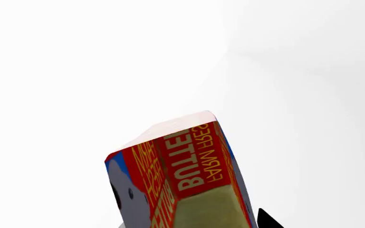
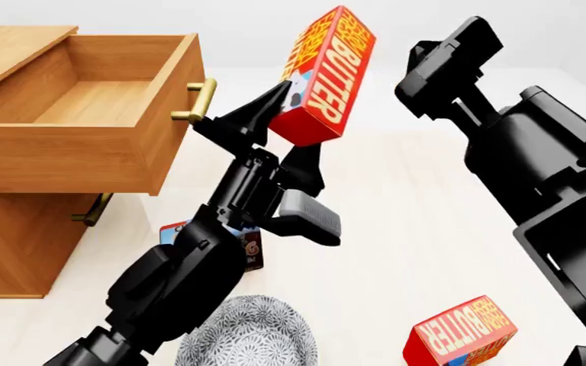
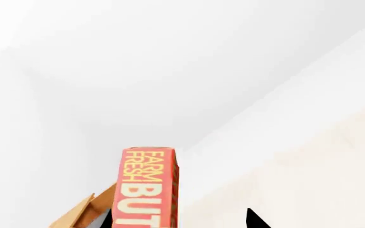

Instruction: Put the butter at the front in the top drawer of the cabinet and close it.

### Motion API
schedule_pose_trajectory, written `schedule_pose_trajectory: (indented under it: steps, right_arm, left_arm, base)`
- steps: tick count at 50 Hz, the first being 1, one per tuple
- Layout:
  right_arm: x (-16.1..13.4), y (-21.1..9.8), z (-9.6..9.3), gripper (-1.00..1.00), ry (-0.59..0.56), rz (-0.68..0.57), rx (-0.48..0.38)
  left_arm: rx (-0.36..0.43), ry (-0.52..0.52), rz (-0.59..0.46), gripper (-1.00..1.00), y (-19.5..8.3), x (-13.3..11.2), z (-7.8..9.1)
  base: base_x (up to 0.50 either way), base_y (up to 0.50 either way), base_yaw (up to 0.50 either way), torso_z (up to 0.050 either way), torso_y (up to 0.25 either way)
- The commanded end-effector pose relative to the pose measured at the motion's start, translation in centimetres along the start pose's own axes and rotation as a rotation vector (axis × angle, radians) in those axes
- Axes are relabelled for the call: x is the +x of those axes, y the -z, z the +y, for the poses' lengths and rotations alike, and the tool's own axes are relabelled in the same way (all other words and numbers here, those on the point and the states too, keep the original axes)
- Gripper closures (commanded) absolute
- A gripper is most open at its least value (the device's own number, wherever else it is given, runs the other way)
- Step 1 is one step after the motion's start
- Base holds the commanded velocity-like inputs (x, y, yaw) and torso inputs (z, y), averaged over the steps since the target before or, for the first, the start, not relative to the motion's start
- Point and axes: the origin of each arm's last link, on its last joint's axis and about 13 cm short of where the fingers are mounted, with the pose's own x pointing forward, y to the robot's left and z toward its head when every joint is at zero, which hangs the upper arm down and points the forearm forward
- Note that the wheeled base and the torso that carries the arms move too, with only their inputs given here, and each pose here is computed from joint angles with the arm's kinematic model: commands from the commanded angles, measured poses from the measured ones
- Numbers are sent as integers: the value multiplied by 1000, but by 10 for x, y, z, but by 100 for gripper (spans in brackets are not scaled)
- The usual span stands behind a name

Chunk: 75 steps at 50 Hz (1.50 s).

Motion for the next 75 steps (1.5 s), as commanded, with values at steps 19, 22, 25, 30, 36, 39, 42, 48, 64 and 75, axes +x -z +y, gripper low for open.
schedule_pose_trajectory:
  steps: [19, 22, 25, 30, 36, 39, 42, 48, 64, 75]
  right_arm:
    - [-21, 9, -36, -100, 140, -65, -204]
    - [-23, 13, -35, -100, 131, -74, -301]
    - [-24, 16, -36, -100, 135, -89, -370]
    - [-25, 23, -41, -100, 139, -106, -474]
    - [-24, 27, -47, -100, 156, -123, -541]
    - [-24, 30, -51, -100, 166, -120, -567]
    - [-23, 32, -52, -100, 165, -114, -577]
    - [-23, 33, -53, -100, 162, -111, -581]
    - [-22, 36, -54, -100, 160, -100, -601]
    - [-23, 39, -55, -100, 153, -96, -593]
  left_arm:
    - [-51, -81, -7, 100, -9, 7, 20]
    - [-77, -87, -4, 100, -13, 6, 24]
    - [-100, -93, -1, 100, -16, 6, 28]
    - [-169, -97, 18, 100, -19, 4, 34]
    - [-231, -110, 28, 100, -26, 3, 46]
    - [-262, -112, 41, 100, -29, 3, 53]
    - [-305, -112, 57, 100, -33, 3, 60]
    - [-343, -109, 98, 100, -35, 4, 74]
    - [-471, -113, 218, 100, -40, 13, 131]
    - [-552, -126, 342, 100, -33, 17, 154]
  base:
    - [0, 0, 0, 1, 1]
    - [0, 0, 0, 0, 3]
    - [0, 0, 0, 0, 0]
    - [0, 0, 0, 0, 2]
    - [0, 0, 0, 2, 0]
    - [0, 0, 0, 0, 3]
    - [0, 0, 0, 0, 0]
    - [0, 0, 0, 0, 2]
    - [0, 0, 0, 1, 1]
    - [0, 0, 0, 0, 1]
